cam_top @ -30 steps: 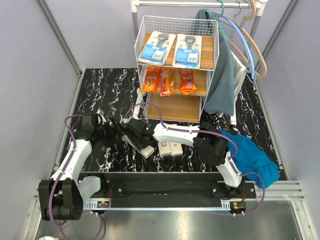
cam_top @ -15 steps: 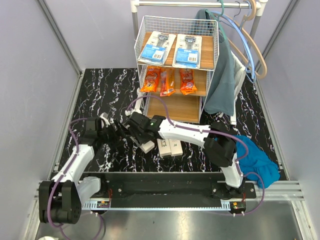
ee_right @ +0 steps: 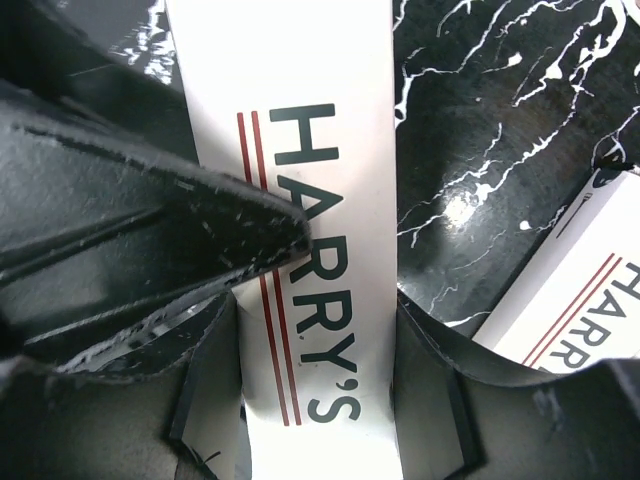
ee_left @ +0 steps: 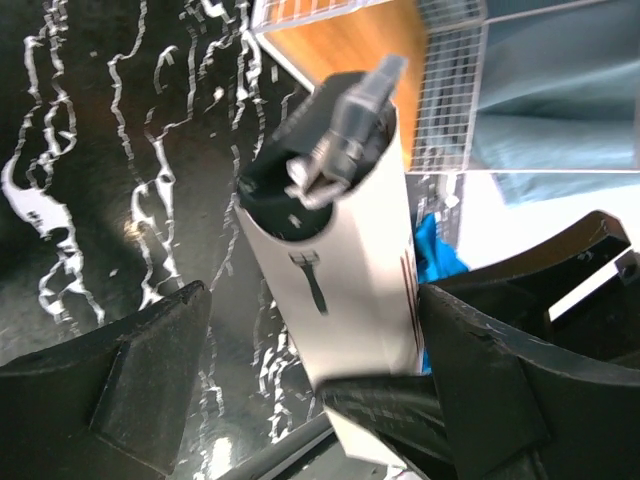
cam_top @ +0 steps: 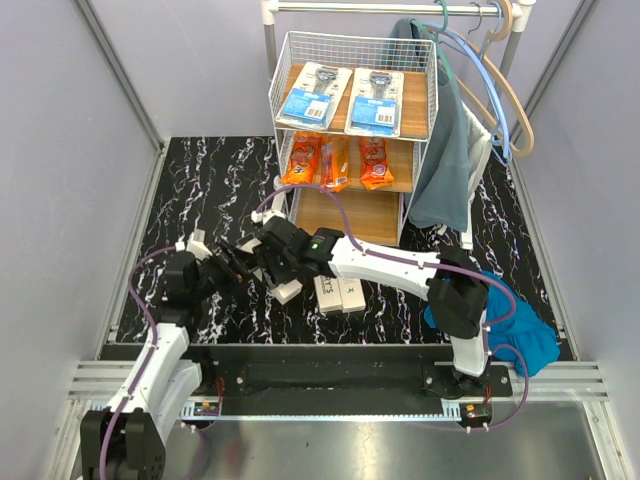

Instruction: Place and organize the shaving razors onto the shelf

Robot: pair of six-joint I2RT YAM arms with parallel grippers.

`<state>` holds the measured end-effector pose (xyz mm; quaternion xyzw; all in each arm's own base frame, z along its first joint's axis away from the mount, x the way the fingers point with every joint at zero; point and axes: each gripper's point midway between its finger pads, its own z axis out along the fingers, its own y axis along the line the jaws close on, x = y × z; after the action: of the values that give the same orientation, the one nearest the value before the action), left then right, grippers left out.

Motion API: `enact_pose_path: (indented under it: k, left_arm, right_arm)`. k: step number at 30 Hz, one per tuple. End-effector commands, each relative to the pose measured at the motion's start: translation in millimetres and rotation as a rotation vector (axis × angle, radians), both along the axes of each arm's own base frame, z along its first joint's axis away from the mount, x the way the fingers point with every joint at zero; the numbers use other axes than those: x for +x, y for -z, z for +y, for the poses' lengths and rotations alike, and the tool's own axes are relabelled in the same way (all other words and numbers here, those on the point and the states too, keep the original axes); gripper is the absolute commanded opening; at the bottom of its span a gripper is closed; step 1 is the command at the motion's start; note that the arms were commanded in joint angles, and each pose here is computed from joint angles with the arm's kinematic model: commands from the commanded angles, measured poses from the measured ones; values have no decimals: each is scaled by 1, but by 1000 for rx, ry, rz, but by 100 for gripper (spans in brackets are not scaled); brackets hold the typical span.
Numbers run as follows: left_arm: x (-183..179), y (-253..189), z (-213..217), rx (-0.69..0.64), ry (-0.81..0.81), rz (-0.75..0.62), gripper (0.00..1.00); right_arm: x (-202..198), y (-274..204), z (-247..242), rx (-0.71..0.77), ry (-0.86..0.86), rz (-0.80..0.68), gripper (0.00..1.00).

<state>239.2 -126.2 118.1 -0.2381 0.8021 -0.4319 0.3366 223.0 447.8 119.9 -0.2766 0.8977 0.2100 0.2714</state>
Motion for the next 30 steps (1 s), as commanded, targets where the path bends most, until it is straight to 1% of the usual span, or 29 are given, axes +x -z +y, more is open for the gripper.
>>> enact_pose_path:
  k: [1,5,9,10,12,13,14,19,23,24,25,26,27,28,30]
  left_arm:
    - [7,-13,-3,-62,-20,-76,86]
    - [9,-15,-9,-118,-3,-96,83]
    - [9,-13,-12,-157,7,-95,73]
    - [8,-12,-13,-156,10,-93,65]
    - [8,-15,-13,-153,19,-101,54]
    - [8,-16,-13,-149,19,-107,44]
    - [8,-16,-13,-148,19,-106,42]
    - [7,-17,-13,-134,25,-115,40]
    - [6,-20,-16,-139,56,-138,37]
    - [6,-22,-17,-144,64,-144,37]
    - [6,-21,-19,-146,77,-142,37]
    - [5,-26,-22,-154,110,-160,37]
    - [5,-29,-24,-148,133,-177,38]
    - [6,-27,-26,-147,151,-169,38]
    - [5,-37,-32,-145,216,-211,38]
  right_arm:
    - [-6,-54,19,182,-35,-35,38]
    - [-10,-52,21,183,-56,-25,38]
    - [-12,-50,22,188,-67,-15,38]
    - [-13,-47,21,183,-65,-11,39]
    - [-13,-46,20,187,-63,-11,40]
    - [-13,-44,20,189,-60,-8,40]
    - [-13,-43,20,190,-58,-6,41]
    - [-15,-39,20,186,-50,6,45]
    - [-12,-43,16,183,-31,-6,62]
    - [-10,-48,13,183,-17,-20,70]
    - [-8,-50,10,182,-2,-29,74]
    - [-7,-53,7,181,8,-37,77]
    - [-5,-62,2,187,24,-57,83]
    - [-5,-63,-1,187,36,-59,86]
    - [-4,-76,-9,209,57,-76,91]
